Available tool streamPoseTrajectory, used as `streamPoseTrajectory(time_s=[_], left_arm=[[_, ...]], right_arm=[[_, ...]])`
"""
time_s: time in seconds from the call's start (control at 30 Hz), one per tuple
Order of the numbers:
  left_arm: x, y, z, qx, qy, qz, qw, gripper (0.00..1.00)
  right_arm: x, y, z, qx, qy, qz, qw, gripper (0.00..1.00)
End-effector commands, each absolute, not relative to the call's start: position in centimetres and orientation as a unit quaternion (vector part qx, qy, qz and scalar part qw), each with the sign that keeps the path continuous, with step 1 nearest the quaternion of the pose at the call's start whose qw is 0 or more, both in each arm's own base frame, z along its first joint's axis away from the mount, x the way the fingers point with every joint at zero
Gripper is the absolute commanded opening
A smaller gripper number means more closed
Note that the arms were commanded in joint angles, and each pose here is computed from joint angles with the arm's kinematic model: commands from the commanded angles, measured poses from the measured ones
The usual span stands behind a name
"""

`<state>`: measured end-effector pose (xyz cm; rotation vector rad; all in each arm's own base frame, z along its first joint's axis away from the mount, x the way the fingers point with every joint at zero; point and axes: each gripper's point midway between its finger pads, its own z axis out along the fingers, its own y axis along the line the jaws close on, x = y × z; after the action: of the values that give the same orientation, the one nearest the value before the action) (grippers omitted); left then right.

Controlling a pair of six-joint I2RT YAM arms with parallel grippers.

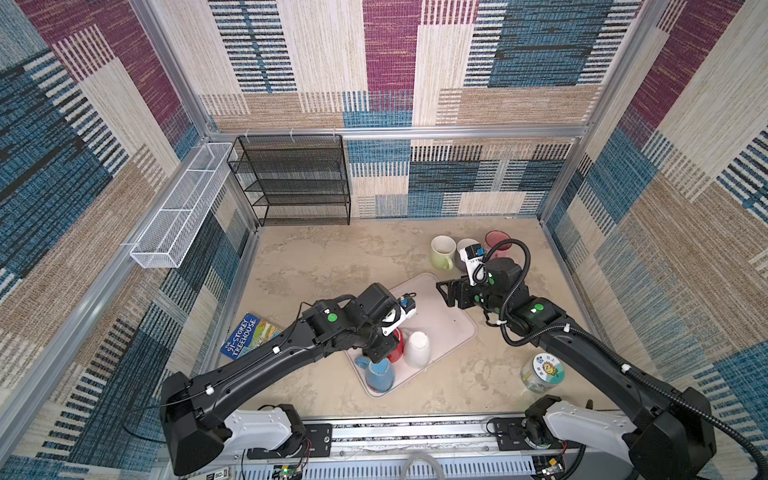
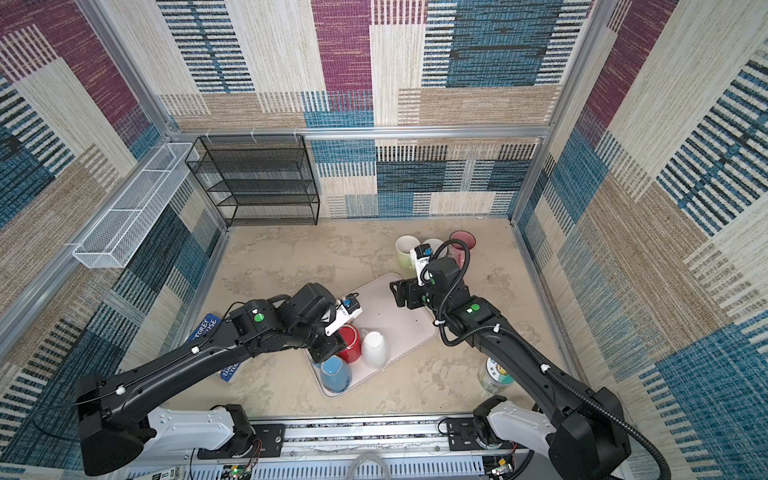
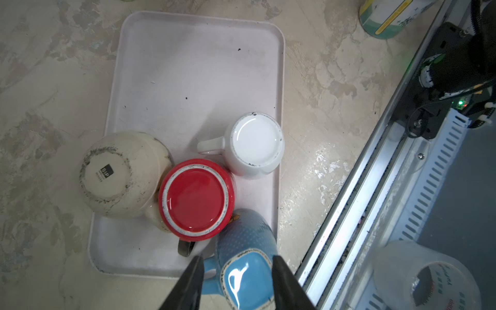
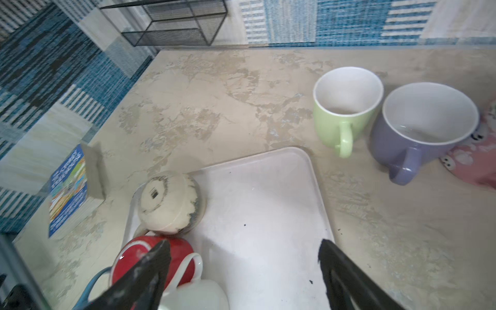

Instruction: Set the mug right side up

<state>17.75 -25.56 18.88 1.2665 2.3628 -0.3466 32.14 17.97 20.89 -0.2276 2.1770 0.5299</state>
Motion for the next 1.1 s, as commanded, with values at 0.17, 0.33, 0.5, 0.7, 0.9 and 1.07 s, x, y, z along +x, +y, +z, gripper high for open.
streamPoseTrajectory(time_s=[0.17, 0.33, 0.5, 0.7, 0.9, 1.07], left_arm=[[17.2, -27.9, 16.7, 0.444, 0.863, -0.146, 0.190, 0.39], [17.2, -29.5, 15.9, 0.439, 0.863, -0.172, 0.182, 0.37], [17.5, -30.5, 14.6, 0.431, 0.868, -0.180, 0.170, 0.34], [17.7, -32.0, 14.0, 0.412, 0.874, -0.202, 0.163, 0.33], [18.3, -32.8, 12.8, 0.392, 0.883, -0.205, 0.158, 0.32], [19.3, -33.7, 12.6, 0.377, 0.887, -0.204, 0.170, 0.31]], right_arm=[[33.4, 14.4, 18.9, -0.004, 0.867, 0.243, 0.434, 0.87], [33.0, 14.2, 19.2, -0.011, 0.868, 0.240, 0.435, 0.88], [32.5, 13.9, 19.4, -0.007, 0.865, 0.241, 0.440, 0.88], [32.5, 13.3, 20.2, 0.003, 0.859, 0.233, 0.455, 0.88], [32.3, 13.1, 20.4, 0.009, 0.857, 0.236, 0.458, 0.88], [32.2, 13.3, 20.3, 0.007, 0.859, 0.240, 0.452, 0.88]])
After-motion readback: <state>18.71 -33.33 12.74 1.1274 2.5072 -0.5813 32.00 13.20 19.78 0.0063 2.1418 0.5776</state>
